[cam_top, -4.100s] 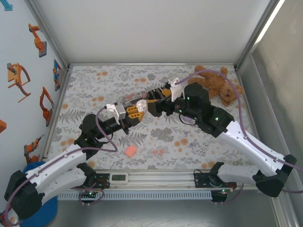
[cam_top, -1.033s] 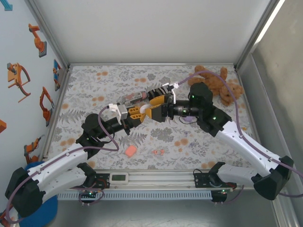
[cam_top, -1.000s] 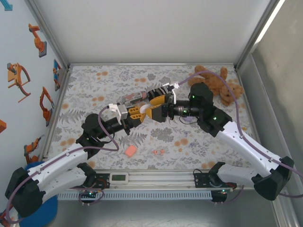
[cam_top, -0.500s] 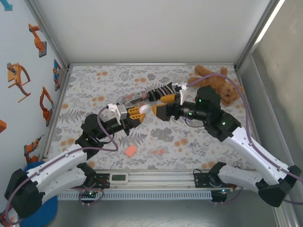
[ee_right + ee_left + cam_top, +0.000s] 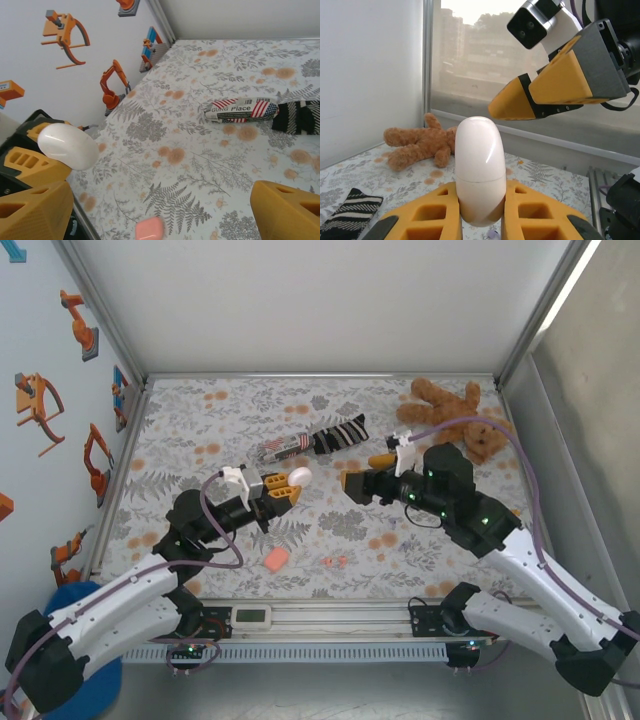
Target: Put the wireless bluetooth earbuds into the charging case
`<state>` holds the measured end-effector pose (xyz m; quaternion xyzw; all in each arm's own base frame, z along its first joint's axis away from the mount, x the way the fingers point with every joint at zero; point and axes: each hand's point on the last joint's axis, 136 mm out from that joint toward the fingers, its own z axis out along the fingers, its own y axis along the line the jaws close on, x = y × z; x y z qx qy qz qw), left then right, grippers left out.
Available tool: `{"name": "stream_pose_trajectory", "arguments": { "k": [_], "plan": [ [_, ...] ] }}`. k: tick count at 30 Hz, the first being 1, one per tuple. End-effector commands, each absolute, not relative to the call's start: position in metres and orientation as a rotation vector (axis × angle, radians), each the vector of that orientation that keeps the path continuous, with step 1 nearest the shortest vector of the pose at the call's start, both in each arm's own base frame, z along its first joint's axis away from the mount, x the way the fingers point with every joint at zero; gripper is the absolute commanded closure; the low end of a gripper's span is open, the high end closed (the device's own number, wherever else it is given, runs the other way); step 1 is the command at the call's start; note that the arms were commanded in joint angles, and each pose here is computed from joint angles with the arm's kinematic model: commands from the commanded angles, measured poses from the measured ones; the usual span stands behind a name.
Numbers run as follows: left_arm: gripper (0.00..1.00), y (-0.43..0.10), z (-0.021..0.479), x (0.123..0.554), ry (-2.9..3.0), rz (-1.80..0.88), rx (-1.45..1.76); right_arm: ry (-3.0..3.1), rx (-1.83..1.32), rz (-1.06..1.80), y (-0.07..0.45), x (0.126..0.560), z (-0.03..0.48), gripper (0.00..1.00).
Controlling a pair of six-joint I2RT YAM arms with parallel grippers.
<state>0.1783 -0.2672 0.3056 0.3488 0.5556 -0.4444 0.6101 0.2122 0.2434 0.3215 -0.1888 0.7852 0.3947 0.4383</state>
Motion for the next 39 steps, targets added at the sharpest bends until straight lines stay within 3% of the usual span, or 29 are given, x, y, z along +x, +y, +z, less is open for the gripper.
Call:
{"name": "stream_pose_trajectory", "arguments": {
  "k": [1,9,21,39],
  "plan": [
    [0.96,-0.264,0.303,0.178,1.317,-1.034,0.776,1.958,-0.432,0.941,0.234,0.211,0.316,0.07],
    [0.96,-0.257,0.294,0.184,1.392,-1.026,0.714,1.963,-0.430,0.953,0.227,0.202,0.303,0.00],
    [0.97,-0.250,0.266,0.212,1.681,-0.954,0.553,1.955,-0.391,0.848,0.210,0.206,0.290,0.00],
    [0.97,-0.218,0.187,0.262,2.080,-0.608,0.329,2.024,-0.336,0.746,0.202,0.220,0.262,0.00]
  ]
}}
